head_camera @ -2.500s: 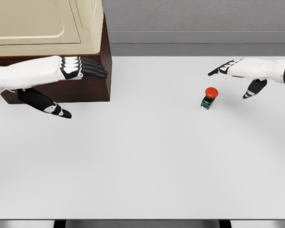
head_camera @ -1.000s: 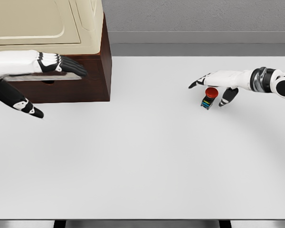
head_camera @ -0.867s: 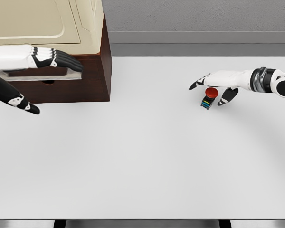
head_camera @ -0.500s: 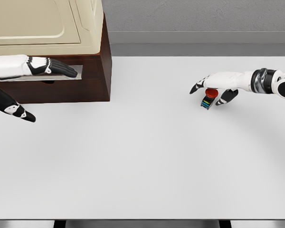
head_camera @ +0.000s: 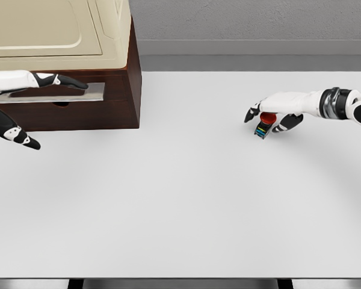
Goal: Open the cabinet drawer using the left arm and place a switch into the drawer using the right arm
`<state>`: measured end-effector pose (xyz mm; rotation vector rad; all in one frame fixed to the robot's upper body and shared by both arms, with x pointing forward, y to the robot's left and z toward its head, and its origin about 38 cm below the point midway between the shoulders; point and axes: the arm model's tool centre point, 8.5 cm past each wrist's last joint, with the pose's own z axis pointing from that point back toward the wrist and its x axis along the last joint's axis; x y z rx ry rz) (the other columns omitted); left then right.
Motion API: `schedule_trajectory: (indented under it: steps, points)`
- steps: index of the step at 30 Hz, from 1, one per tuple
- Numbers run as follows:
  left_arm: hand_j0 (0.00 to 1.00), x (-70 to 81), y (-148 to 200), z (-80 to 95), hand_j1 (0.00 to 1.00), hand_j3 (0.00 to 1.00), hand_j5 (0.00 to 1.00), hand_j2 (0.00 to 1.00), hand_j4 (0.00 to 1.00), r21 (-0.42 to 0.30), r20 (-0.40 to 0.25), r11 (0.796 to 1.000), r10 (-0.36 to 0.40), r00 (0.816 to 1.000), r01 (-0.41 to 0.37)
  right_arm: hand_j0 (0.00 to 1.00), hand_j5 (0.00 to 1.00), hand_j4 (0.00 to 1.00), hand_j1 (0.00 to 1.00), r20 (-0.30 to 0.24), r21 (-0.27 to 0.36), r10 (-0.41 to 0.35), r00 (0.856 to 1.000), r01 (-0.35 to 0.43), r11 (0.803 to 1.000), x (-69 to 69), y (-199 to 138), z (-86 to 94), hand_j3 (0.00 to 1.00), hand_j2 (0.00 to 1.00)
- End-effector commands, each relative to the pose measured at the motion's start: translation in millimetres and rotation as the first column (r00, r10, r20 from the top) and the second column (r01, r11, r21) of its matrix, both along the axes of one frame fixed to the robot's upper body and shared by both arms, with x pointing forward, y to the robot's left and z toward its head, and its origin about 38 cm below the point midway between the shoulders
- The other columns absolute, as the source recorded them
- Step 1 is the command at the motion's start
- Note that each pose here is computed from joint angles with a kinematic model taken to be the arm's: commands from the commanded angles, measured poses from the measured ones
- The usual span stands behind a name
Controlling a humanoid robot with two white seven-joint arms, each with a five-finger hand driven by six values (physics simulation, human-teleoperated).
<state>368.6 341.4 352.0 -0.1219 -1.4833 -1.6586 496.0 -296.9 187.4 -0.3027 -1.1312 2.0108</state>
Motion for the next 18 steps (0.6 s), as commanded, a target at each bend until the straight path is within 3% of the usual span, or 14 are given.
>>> schedule_trajectory:
  steps: [1,5,9,13,18]
  points:
    - [1.0,3.3,3,-2.7,1.0,1.0,1.0,1.0,1.0,0.019,-0.029,0.999,0.045,0.999,-0.045,0.7,0.7,0.7,0.7,-0.001,0.002,-0.006,1.0,0.006,1.0,0.2,-2,0.3,0.7,0.7]
    - [1.0,12.2,7,-4.7,1.0,1.0,1.0,1.0,1.0,0.073,-0.071,0.987,0.15,0.986,-0.145,0.63,0.63,0.63,0.63,-0.002,0.001,-0.008,1.0,0.008,1.0,0.5,-2,-0.2,0.63,0.63]
    - [1.0,17.9,15,-8.2,1.0,1.0,1.0,1.0,1.0,0.115,-0.127,0.962,0.26,0.957,-0.246,0.59,0.59,0.59,0.59,-0.001,0.003,-0.008,1.0,0.008,1.0,0.7,-2,0.2,0.59,0.59]
    - [1.0,16.0,25,-15.8,1.0,1.0,1.0,1.0,1.0,0.104,-0.137,0.951,0.302,0.943,-0.29,0.56,0.56,0.56,0.56,0.001,0.003,-0.006,1.0,0.006,1.0,0.9,-1,1.1,0.56,0.56]
    - [1.0,17.5,23,-5.3,1.0,1.0,1.0,1.0,1.0,0.064,-0.112,0.955,0.294,0.949,-0.288,0.54,0.54,0.54,0.54,0.007,0.007,0.003,1.0,-0.003,1.0,0.8,2,3.4,0.54,0.54]
